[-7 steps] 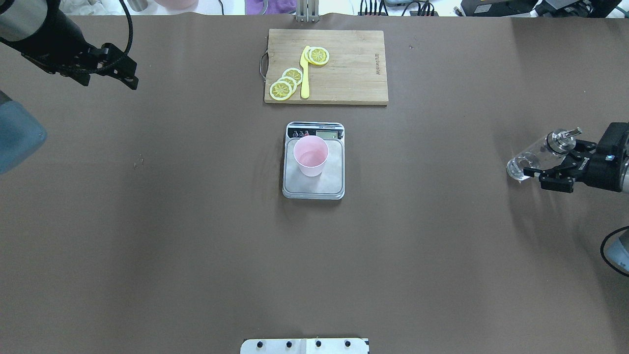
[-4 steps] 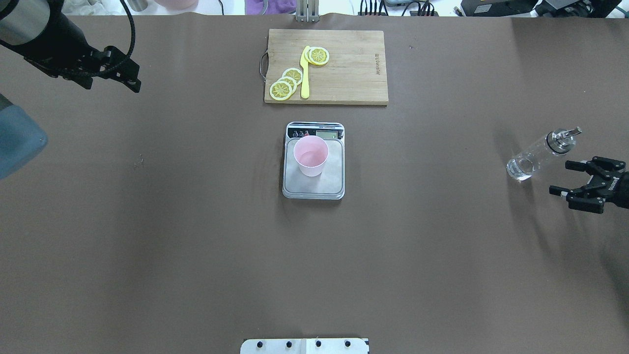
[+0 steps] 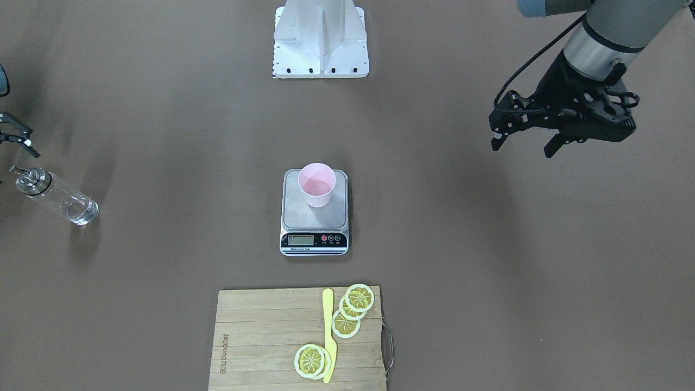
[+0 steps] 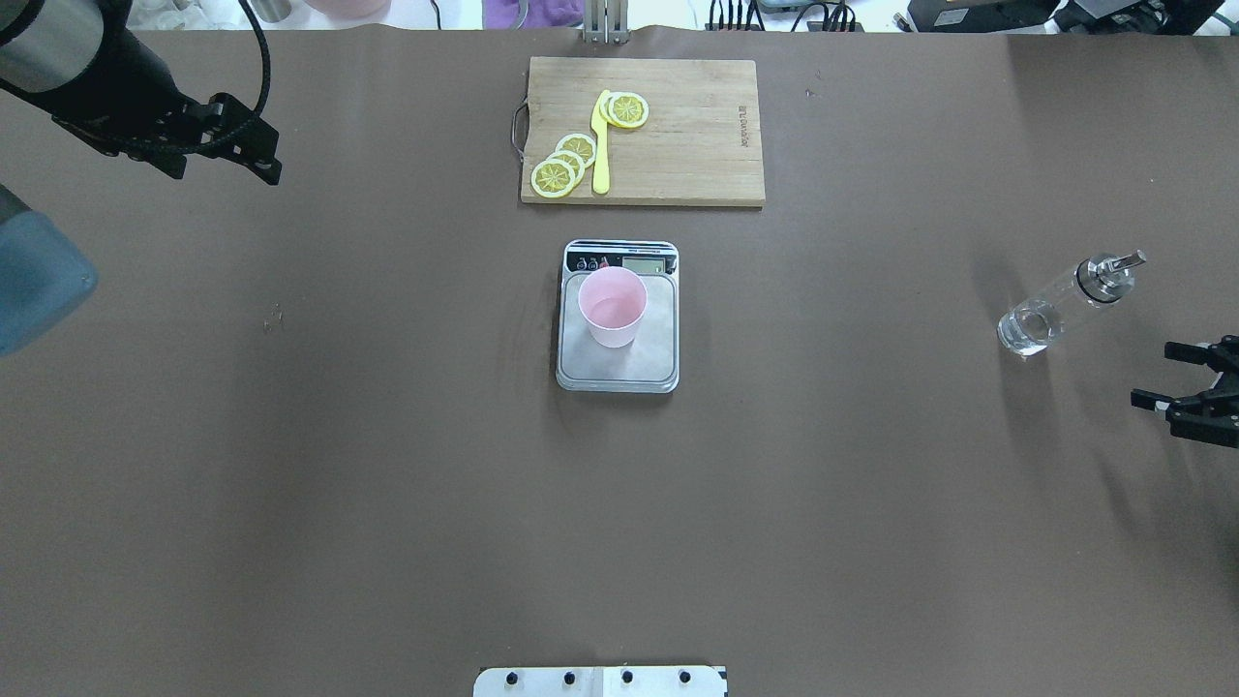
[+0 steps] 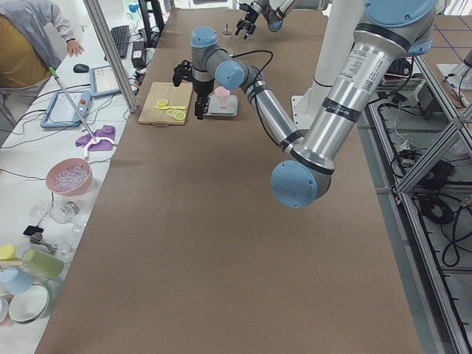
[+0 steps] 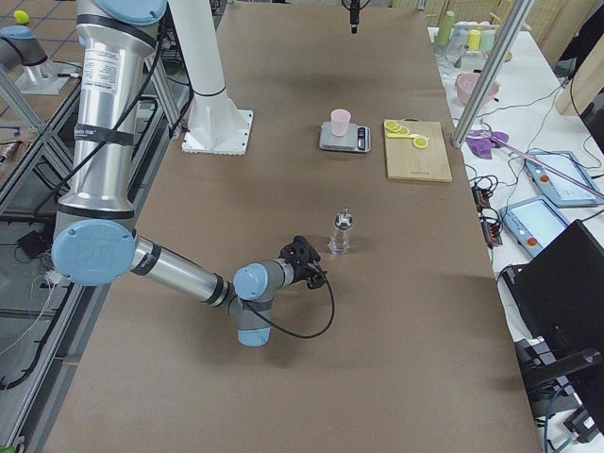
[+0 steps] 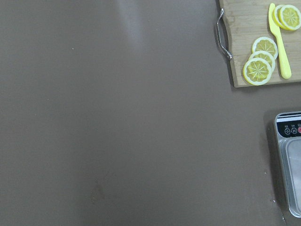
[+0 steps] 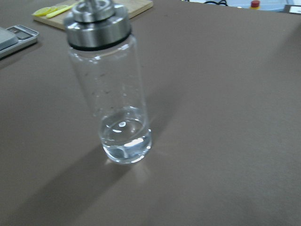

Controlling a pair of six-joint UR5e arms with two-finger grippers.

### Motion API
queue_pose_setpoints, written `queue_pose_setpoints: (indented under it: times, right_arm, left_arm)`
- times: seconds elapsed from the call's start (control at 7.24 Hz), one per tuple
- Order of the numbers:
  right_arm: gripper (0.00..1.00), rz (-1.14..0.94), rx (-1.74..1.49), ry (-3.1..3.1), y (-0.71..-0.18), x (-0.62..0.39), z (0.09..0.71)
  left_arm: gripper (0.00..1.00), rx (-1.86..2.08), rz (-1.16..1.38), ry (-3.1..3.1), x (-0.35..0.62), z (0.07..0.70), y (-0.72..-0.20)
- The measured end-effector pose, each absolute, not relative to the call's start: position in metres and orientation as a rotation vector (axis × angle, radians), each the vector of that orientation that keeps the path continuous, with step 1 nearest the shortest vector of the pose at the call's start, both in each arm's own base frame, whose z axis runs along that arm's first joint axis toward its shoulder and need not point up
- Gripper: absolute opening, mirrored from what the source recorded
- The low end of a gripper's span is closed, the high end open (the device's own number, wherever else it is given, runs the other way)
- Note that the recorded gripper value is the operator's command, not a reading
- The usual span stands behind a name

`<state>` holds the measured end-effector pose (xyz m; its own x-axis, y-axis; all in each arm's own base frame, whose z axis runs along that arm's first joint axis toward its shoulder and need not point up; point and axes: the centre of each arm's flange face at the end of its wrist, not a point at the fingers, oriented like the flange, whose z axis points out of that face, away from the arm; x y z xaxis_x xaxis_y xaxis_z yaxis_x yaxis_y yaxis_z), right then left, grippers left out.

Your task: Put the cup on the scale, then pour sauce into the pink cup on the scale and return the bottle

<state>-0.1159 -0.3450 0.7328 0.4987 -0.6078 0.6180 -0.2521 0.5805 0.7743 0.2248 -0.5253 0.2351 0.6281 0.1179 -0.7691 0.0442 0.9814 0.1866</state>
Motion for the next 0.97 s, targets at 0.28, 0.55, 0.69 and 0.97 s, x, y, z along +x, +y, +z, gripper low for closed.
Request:
queue_pose_setpoints:
  times: [0.28, 0.55, 0.69, 0.97]
  right_arm:
    - [0.99, -0.157, 0.896, -1.002, -0.356, -0.092, 0.754]
    - [0.99, -0.088, 0.806, -0.981, -0.391, -0.078, 0.752]
    - [1.0, -0.065, 0.757, -0.989, -0.414, -0.065, 0.746]
    - [1.0, -0.019, 0.693, -0.994, -0.443, -0.04, 0.738]
  left_arm:
    - [0.97, 0.19, 0.04, 0.894, 0.226, 0.235, -0.524]
    - [0.97, 0.185, 0.042, 0.894, 0.228, 0.237, -0.524]
    - [0.97, 0.183, 0.042, 0.891, 0.229, 0.239, -0.524]
    - [0.97, 0.176, 0.046, 0.88, 0.23, 0.247, -0.525]
